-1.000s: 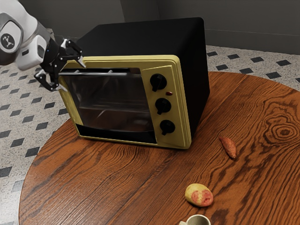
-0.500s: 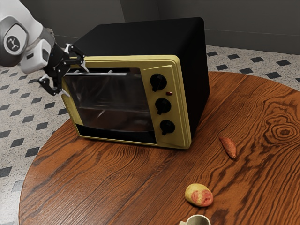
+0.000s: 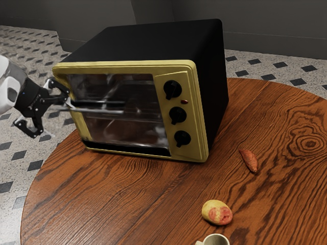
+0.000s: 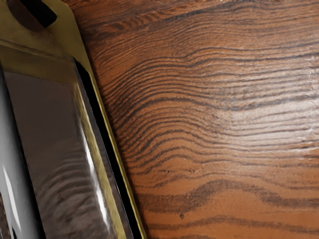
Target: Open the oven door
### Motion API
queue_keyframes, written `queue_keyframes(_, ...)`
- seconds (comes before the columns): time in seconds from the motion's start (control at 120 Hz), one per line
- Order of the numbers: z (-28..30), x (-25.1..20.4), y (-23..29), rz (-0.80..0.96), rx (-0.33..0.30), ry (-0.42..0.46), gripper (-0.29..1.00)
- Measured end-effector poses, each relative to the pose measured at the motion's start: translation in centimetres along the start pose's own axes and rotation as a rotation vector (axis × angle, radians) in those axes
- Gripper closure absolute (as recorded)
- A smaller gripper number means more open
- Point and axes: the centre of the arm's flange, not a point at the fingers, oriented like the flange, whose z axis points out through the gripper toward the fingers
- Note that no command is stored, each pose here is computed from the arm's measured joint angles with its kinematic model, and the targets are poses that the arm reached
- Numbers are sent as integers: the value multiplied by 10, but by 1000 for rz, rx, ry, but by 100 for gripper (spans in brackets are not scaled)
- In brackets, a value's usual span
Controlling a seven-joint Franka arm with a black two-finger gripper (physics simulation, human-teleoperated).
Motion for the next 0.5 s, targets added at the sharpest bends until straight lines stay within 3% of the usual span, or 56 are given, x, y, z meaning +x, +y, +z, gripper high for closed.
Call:
queue_keyframes(0.05, -42, 11, 52, 20, 87, -63, 7)
queue_keyframes(0.108, -159, 78, 45, 136, 281, -224, 4)
queue_keyframes(0.15, -255, 140, -15, 204, 428, -313, 3)
queue_keyframes(0.192, -288, 172, -115, 186, 465, -312, 2)
queue_keyframes(0.242, -229, 208, -214, 165, 372, -239, 2)
queue_keyframes(0.3, -130, 232, -263, 91, 200, -134, 1)
queue_keyframes(0.35, -53, 235, -277, -10, 41, -87, 1)
queue_keyframes(0.408, 28, 204, -272, -182, -147, -70, 1)
queue_keyframes(0.5, 71, 177, -257, -418, -285, -70, 0)
